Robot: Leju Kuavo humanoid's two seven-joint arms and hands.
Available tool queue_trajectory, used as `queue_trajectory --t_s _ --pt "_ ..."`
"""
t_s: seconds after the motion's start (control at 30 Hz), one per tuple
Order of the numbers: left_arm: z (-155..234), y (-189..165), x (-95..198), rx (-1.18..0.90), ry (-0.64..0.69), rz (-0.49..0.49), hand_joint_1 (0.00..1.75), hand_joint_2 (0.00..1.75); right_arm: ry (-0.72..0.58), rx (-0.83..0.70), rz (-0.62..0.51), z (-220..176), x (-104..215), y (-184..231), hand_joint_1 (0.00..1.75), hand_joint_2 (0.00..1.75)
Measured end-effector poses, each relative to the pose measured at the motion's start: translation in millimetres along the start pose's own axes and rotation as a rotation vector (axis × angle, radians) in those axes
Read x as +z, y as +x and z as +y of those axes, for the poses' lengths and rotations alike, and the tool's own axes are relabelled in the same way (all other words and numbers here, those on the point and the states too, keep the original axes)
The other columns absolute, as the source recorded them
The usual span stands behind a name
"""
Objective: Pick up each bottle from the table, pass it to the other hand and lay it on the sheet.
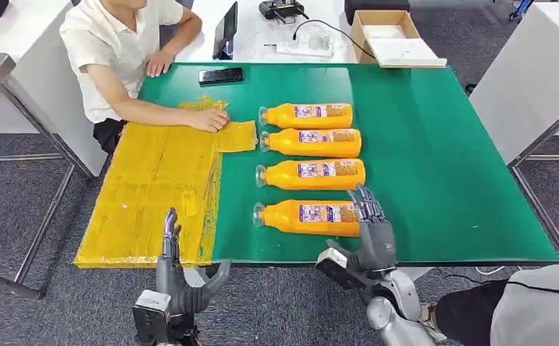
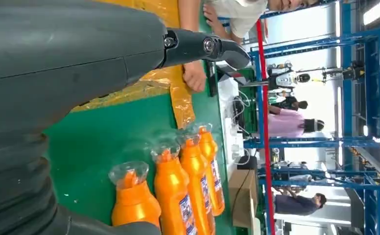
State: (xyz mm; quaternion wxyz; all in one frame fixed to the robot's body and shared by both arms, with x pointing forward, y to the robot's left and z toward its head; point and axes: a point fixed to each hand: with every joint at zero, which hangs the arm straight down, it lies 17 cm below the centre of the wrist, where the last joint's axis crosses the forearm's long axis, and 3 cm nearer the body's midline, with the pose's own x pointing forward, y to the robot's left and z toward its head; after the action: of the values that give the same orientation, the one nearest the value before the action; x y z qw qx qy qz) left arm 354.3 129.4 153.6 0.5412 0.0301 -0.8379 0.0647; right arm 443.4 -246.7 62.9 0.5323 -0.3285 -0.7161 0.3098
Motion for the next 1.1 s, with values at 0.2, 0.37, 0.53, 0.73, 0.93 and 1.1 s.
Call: queue_trajectory --t_s 0.2,0.37,0.53,0.73,0.93,1.1 --pt "-4.3 2.4 -2.6 0.021 -0.009 -0.004 0.00 1.75 0.048 0.090 0.023 1.6 -8.5 -16.5 0.00 1.75" --pt "-11.1 6.2 -5.2 0.044 -0.026 -0.011 0.00 1.75 0.126 0.140 0.037 7.0 -24.5 -29.3 0.00 1.75" --pt "-18.0 10.7 -8.2 0.063 -0.040 -0.021 0.00 1.75 0.223 0.165 0.053 23.1 -31.5 -39.4 0.00 1.75" --pt "-22.8 12.9 -7.9 0.070 -0.055 -0.027 0.00 1.75 0.334 0.197 0.067 45.0 -31.0 -46.8 0.00 1.75" --pt "-23.6 13.2 -7.8 0.072 -0.058 -0.027 0.00 1.75 0.350 0.209 0.069 47.7 -33.5 -49.2 0.00 1.75" --pt "-23.6 13.2 -7.9 0.072 -0.058 -0.027 0.00 1.75 0.358 0.214 0.068 49.2 -34.3 -49.6 0.00 1.75"
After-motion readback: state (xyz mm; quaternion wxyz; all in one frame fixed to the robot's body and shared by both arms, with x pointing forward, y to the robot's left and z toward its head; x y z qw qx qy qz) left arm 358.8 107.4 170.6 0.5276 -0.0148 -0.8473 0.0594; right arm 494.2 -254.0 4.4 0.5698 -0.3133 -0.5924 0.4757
